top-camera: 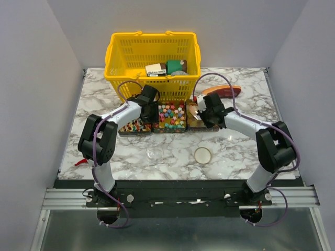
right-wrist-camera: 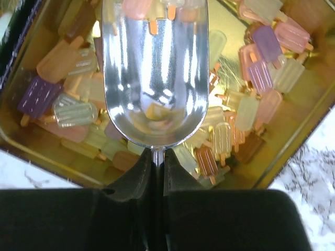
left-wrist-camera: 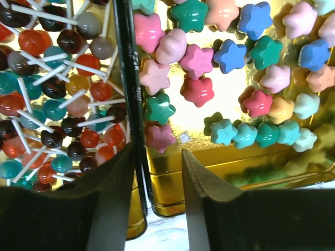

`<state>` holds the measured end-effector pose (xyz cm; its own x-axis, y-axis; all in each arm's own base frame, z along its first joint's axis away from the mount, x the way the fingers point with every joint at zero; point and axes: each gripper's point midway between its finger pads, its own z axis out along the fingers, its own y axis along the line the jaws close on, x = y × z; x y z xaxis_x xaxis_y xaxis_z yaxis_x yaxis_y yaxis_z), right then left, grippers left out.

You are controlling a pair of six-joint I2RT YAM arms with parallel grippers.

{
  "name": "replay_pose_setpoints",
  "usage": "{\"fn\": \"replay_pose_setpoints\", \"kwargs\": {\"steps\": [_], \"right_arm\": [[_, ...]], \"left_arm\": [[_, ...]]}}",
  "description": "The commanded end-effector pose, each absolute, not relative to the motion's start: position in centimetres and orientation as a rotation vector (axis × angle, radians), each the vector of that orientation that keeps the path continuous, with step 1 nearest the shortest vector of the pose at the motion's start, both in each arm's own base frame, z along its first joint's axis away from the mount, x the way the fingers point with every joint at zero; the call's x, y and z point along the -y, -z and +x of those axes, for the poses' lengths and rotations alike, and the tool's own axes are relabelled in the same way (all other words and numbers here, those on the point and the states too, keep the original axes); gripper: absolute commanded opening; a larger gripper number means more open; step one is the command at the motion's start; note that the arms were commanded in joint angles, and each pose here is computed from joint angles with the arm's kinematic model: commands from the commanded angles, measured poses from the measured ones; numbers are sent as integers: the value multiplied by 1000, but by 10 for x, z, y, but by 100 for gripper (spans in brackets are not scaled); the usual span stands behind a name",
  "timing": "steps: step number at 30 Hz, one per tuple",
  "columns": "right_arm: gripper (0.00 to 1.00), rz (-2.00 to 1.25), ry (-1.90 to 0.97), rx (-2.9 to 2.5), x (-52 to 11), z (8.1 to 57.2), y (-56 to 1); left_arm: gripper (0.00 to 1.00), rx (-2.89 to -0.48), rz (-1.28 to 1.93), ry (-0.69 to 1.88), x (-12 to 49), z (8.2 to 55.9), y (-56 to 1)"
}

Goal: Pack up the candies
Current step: Scoop the fake candies from the storage box, then place the fake candies in the packing bottle.

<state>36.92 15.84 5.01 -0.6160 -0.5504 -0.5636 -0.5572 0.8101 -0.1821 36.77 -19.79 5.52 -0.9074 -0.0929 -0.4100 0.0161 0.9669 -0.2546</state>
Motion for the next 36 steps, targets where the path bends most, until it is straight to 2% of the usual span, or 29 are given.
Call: {"fn": "replay_pose_setpoints", "kwargs": {"steps": [1,13,21,27,36], "right_arm": [[1,-755,14,-2318,-149,361,-73],[1,-746,-59,-2252,-144,333,-97],[1,-762,-143,-2249,-150,303,-128],[1,-841,-258,-2302,-177,259,-144],[1,-1039,-452,-2374,-262,182,-152]], "left_arm": [[53,-2606,-21,442,213,377,-85],[70,-2542,-22,438,210,380,-109],[77,-2506,-15,422,202,376,-129],[82,-2481,-43,419,184,369,-142],[84,-2488,-143,384,145,343,-133]]}}
